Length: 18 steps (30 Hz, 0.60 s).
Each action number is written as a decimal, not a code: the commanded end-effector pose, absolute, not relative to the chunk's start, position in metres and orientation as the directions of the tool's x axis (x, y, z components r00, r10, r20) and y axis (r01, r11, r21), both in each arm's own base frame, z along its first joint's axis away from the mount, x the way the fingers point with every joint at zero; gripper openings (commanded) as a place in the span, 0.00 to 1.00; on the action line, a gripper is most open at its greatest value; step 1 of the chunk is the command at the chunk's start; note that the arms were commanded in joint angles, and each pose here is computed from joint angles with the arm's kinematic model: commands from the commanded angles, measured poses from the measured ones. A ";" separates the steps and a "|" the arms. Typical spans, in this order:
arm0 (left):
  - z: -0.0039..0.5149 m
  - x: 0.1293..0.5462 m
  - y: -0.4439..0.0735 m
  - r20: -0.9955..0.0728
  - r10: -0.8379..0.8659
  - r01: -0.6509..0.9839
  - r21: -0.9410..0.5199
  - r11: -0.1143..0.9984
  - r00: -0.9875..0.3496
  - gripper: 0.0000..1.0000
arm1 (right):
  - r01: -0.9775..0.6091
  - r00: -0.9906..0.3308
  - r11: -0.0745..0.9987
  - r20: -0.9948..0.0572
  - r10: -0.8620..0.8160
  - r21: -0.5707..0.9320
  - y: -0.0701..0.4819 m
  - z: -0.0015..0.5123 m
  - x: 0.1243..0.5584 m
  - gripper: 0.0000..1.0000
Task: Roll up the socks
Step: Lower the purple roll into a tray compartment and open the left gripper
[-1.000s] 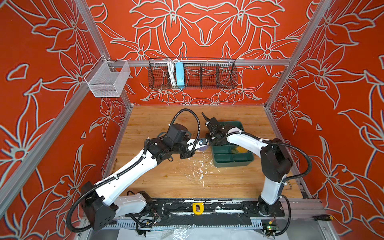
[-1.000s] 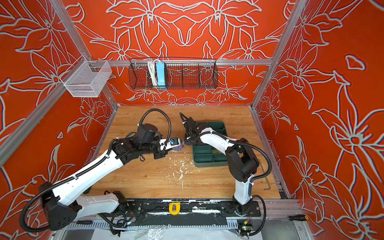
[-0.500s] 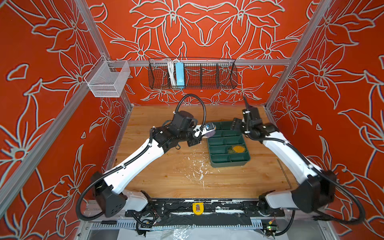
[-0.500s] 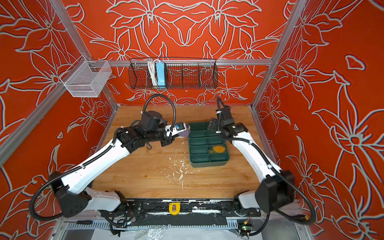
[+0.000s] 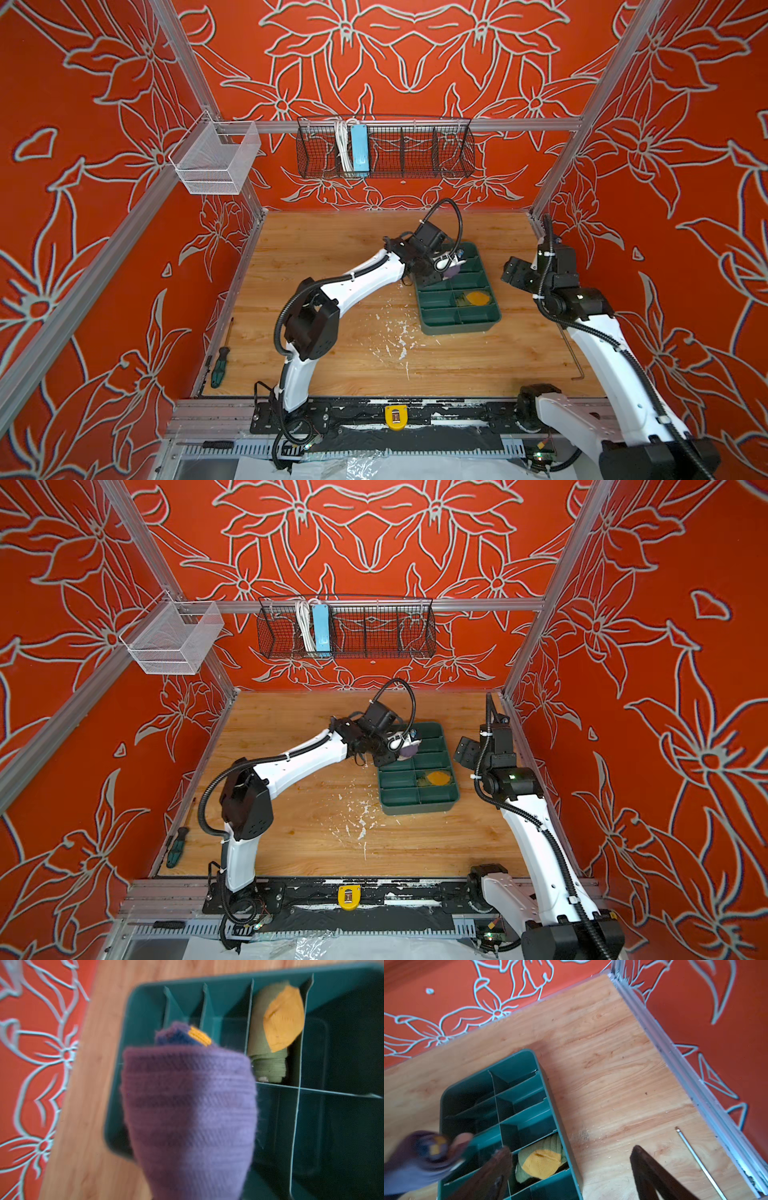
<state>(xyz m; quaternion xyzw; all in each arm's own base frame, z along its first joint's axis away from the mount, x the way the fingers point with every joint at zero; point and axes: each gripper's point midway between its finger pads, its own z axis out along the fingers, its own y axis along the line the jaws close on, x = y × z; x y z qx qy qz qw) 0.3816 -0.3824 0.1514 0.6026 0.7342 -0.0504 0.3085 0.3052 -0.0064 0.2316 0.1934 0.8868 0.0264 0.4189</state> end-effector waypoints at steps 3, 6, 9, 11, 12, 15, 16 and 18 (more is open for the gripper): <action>0.134 0.384 -0.391 -0.492 0.860 0.902 0.298 0.313 -0.136 0.00 | 0.295 -0.592 0.932 -0.725 0.351 0.210 -0.003 0.231 0.309 0.92; 0.112 0.381 -0.389 -0.464 0.872 0.904 0.288 0.317 -0.158 0.00 | 0.291 -0.592 0.931 -0.723 0.356 0.220 -0.001 0.230 0.314 0.92; 0.090 0.387 -0.382 -0.438 0.883 0.892 0.314 0.326 -0.169 0.00 | 0.281 -0.607 0.930 -0.708 0.362 0.235 0.004 0.226 0.317 0.92; 0.084 0.393 -0.374 -0.457 0.862 0.888 0.272 0.371 -0.220 0.00 | 0.264 -0.618 0.934 -0.701 0.356 0.242 0.007 0.224 0.319 0.92; 0.084 0.396 -0.371 -0.472 0.848 0.888 0.247 0.388 -0.239 0.00 | 0.259 -0.620 0.934 -0.700 0.355 0.245 0.008 0.225 0.320 0.92; 0.087 0.398 -0.366 -0.493 0.832 0.897 0.201 0.393 -0.254 0.00 | 0.243 -0.625 0.936 -0.696 0.353 0.256 0.012 0.224 0.322 0.92; 0.085 0.395 -0.367 -0.489 0.842 0.915 0.187 0.358 -0.230 0.00 | 0.242 -0.627 0.935 -0.694 0.354 0.258 0.013 0.222 0.322 0.92; 0.079 0.392 -0.366 -0.457 0.866 0.931 0.184 0.316 -0.203 0.00 | 0.244 -0.628 0.933 -0.691 0.359 0.263 0.013 0.221 0.323 0.92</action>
